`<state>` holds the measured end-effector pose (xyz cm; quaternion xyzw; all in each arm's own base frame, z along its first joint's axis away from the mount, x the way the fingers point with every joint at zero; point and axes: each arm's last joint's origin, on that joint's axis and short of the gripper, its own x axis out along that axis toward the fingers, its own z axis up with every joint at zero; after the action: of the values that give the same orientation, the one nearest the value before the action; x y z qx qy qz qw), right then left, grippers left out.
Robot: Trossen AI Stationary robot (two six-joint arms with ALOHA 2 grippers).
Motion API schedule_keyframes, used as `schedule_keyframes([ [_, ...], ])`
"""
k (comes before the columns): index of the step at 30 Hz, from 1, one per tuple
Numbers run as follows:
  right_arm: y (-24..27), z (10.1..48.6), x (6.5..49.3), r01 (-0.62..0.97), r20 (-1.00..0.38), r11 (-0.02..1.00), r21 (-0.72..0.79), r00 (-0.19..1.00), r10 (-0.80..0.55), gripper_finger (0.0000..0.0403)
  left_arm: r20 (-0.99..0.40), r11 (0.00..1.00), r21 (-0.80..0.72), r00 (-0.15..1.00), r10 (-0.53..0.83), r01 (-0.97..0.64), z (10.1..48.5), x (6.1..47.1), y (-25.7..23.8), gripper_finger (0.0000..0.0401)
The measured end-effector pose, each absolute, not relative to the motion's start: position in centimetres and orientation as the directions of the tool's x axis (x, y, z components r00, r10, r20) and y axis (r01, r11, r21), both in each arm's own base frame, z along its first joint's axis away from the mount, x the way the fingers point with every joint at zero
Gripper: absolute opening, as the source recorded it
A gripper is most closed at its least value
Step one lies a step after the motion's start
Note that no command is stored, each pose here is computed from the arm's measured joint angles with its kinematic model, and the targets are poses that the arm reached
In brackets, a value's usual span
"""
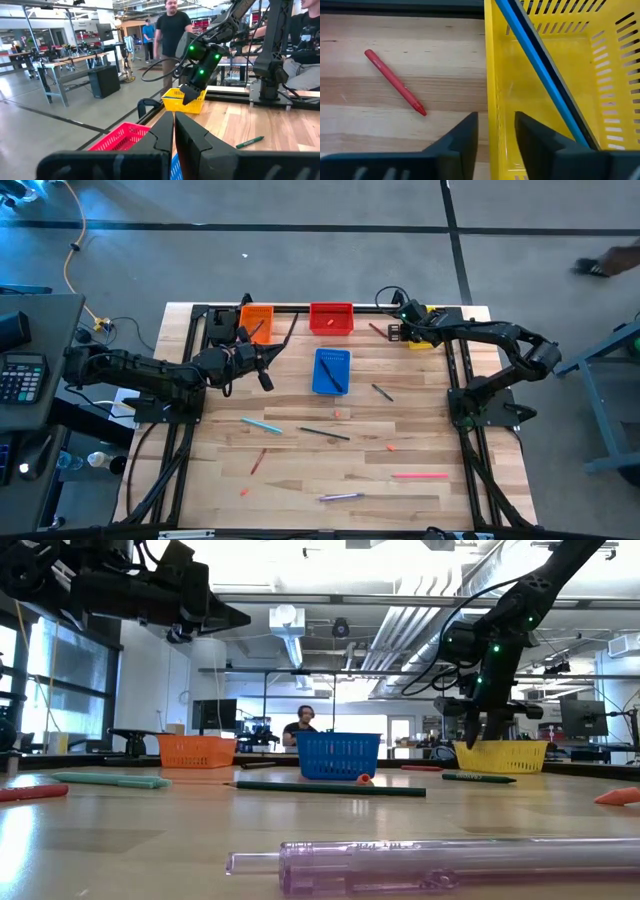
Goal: Sort crayons/erasers/pens/pencils in bins
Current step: Put the red crayon into the orange bin
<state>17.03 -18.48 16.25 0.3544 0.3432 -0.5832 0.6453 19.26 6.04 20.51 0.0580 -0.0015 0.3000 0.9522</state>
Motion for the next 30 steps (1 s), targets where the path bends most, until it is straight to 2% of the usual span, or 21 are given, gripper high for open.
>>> schedule_keyframes([
  [11,-18.5,16.3,17.0,0.996,-0.856,0.074,0.054,0.085,-0.510,0.0185,0.038,0.813,0.110,0.820,0.571,-0.572,20.5,19.3,6.0,0.0007],
  [18,-18.7,17.0,17.2,0.996,-0.861,0.077,0.045,0.078,-0.503,0.0201,0.038,0.813,0.111,0.820,0.571,-0.572,20.5,19.3,6.0,0.0007],
  [30,-19.1,20.6,18.7,0.989,-0.851,0.147,-0.026,0.055,-0.523,0.0213,0.034,0.813,0.113,0.820,0.571,-0.571,20.5,19.3,6.0,0.0007],
])
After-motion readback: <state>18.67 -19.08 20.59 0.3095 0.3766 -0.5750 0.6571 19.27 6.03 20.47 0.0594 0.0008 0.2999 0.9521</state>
